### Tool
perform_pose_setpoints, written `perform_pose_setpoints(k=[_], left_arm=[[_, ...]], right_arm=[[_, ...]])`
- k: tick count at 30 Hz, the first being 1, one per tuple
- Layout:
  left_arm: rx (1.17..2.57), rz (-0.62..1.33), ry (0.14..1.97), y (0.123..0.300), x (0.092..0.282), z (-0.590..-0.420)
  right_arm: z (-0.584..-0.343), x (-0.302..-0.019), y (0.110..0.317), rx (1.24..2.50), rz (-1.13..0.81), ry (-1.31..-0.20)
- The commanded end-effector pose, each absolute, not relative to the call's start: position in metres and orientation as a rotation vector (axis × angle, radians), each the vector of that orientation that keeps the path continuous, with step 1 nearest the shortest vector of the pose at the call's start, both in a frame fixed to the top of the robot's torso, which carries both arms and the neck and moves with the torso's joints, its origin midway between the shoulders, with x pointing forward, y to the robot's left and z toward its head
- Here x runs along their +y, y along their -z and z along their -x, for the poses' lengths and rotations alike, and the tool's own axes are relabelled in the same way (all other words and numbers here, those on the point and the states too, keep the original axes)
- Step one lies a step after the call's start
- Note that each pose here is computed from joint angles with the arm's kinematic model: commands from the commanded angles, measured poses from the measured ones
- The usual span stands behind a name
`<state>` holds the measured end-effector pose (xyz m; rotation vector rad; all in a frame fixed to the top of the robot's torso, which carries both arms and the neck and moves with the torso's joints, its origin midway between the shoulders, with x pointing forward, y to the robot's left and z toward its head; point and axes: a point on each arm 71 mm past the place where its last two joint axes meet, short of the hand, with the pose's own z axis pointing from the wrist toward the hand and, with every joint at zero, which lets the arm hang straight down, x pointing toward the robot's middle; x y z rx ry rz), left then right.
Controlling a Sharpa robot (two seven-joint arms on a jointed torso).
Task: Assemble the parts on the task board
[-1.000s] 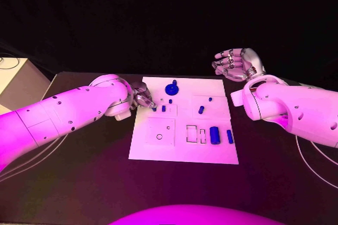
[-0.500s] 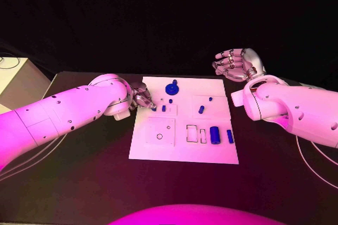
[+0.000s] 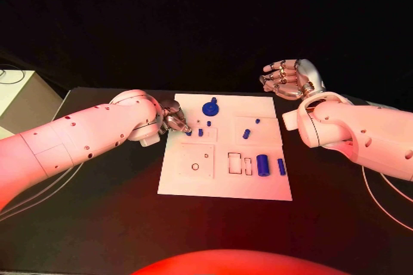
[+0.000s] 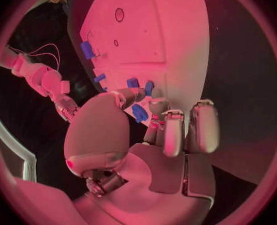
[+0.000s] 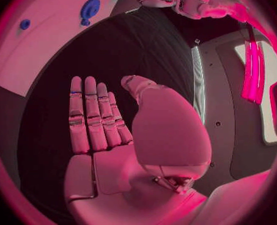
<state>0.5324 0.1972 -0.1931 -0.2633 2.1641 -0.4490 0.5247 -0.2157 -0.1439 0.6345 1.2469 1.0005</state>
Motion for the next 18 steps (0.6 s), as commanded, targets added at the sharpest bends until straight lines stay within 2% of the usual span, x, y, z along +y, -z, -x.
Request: perform_pose_setpoints(k=[1, 8, 18], left_arm=[[2.193, 0.240, 0.458, 0.1953, 0.1927, -0.5309], [2.250, 0.214, 0.449, 0.1990, 0.1909, -0.5298], [2.260, 0.219, 0.446, 0.2009, 0.1884, -0.5317]], right_arm=[[-0.5241, -0.2139, 0.1434, 1.248, -0.617, -1.015], [-0.5242, -0.2142, 0.1434, 1.248, -0.618, -1.014], [-0.5237, -0.2136, 0.1433, 1.248, -0.617, -1.017]])
